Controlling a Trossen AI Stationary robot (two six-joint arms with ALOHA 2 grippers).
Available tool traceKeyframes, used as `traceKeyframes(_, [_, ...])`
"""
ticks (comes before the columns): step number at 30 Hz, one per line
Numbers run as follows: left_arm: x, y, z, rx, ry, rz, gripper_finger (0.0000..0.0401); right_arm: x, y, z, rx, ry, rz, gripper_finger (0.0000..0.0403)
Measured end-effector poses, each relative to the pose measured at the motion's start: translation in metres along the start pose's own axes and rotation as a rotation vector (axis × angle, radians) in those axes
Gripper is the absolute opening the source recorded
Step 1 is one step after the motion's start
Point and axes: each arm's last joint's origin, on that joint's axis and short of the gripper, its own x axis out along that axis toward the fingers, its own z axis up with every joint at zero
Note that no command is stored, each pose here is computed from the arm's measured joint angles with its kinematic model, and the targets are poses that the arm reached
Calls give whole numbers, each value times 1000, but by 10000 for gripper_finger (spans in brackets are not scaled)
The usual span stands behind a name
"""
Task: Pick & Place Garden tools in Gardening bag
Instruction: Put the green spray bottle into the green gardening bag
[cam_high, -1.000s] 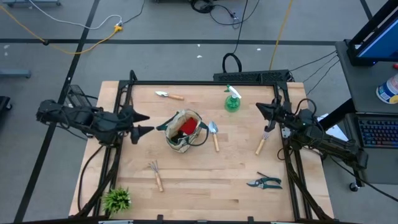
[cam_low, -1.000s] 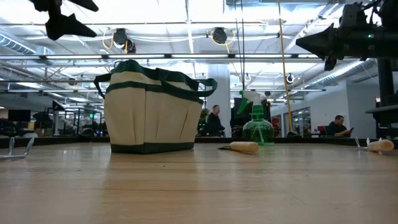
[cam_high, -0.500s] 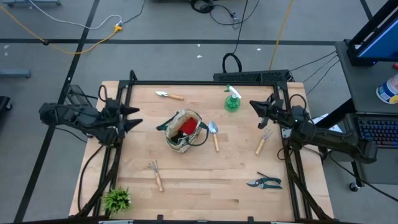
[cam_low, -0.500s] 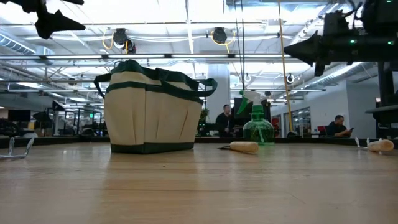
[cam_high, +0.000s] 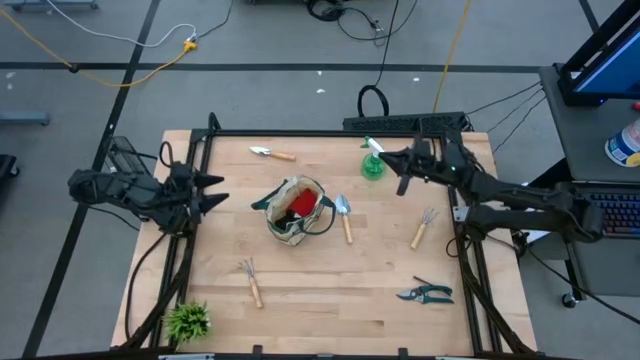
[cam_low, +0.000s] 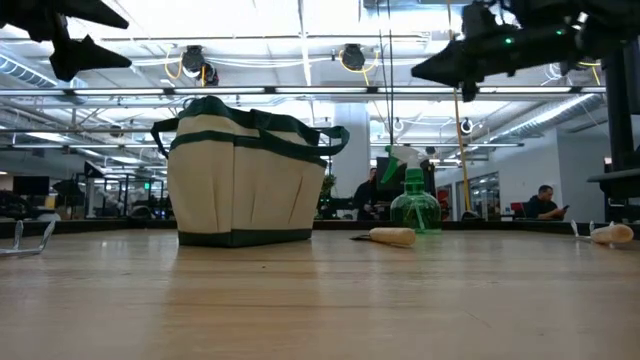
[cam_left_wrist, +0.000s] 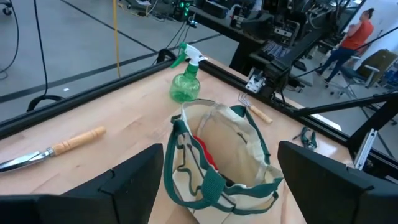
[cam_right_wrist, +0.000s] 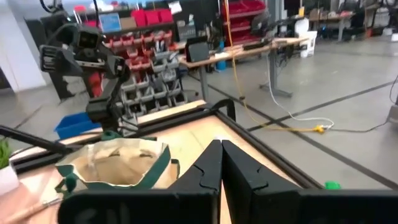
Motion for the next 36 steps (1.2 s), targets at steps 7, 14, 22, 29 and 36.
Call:
traceKeyframes(7, [0, 2, -3, 12, -5, -3, 324, 15, -1, 8, -15, 8, -2, 0])
traceKeyframes(14, [0, 0, -2, 63, 0, -31, 324, 15, -1, 7, -13, 13, -11, 0])
traceKeyframes(22, [0, 0, -2, 114, -1, -30, 324, 18, -3, 4, -1, 27, -49, 25])
traceKeyframes(29, [3, 1, -6, 130, 0, -21, 324, 26, -7, -3, 42, 67, -105, 88])
traceKeyframes(36, [11, 3, -20, 130, -45, -43, 324, 39, -6, 18, -22, 164, -142, 141])
